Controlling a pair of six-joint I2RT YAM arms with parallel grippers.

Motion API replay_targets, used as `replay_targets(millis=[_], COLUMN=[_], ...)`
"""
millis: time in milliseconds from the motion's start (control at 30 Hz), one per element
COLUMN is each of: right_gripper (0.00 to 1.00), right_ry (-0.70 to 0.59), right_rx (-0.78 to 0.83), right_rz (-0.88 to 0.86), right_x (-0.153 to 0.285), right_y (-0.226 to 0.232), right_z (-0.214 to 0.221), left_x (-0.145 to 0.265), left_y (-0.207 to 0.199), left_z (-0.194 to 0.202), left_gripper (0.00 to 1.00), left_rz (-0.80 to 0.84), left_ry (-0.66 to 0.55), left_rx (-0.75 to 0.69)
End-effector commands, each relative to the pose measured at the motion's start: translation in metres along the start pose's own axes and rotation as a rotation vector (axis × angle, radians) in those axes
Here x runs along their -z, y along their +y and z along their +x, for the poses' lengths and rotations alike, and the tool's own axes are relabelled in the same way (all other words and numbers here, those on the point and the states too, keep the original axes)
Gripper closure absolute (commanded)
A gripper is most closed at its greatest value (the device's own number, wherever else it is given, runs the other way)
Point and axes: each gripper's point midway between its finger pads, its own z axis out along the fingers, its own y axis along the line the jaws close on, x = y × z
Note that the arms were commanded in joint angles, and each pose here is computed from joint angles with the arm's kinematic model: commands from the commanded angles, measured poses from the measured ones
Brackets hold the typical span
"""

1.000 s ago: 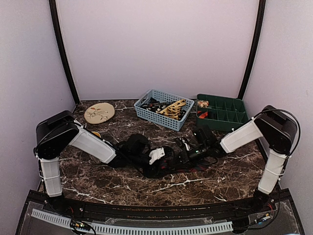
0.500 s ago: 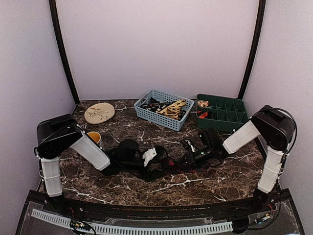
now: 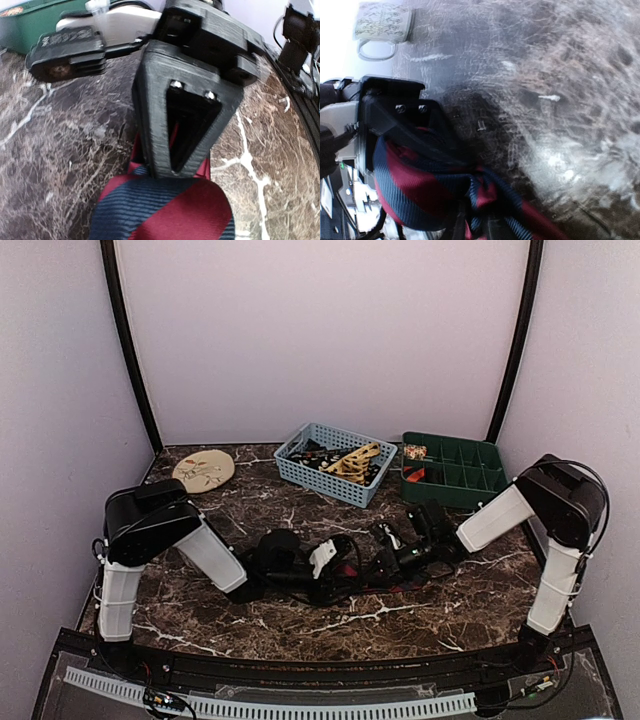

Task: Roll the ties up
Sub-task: Roll the tie at the center of the board.

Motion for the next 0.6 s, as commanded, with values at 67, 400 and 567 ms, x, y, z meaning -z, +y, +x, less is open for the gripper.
replay_targets(millis=[67,400,567], right_gripper=[0.63,0.52,0.55], right_ry=[0.003,-0.036,-0.003], right_rx=[-0.088,-0.056,-0.059], right_rz=[0.072,-0.081,-0.055], right_x=[0.023,0.039,0.022], right_y=[-0.009,0.053,0.050], right_z=[0.003,-0.016,-0.012], left_x=[0.015,0.018,0.017], left_y=[-0.004,0.002,0.001], left_z=[0.038,0.062,0.063], left_gripper=[0.76,0.76,0.76], left_rz=[-0.035,-0.063,-0.057], left_ry=[0.229,0.441,0.442], left_rx=[-0.081,-0.128,-0.136])
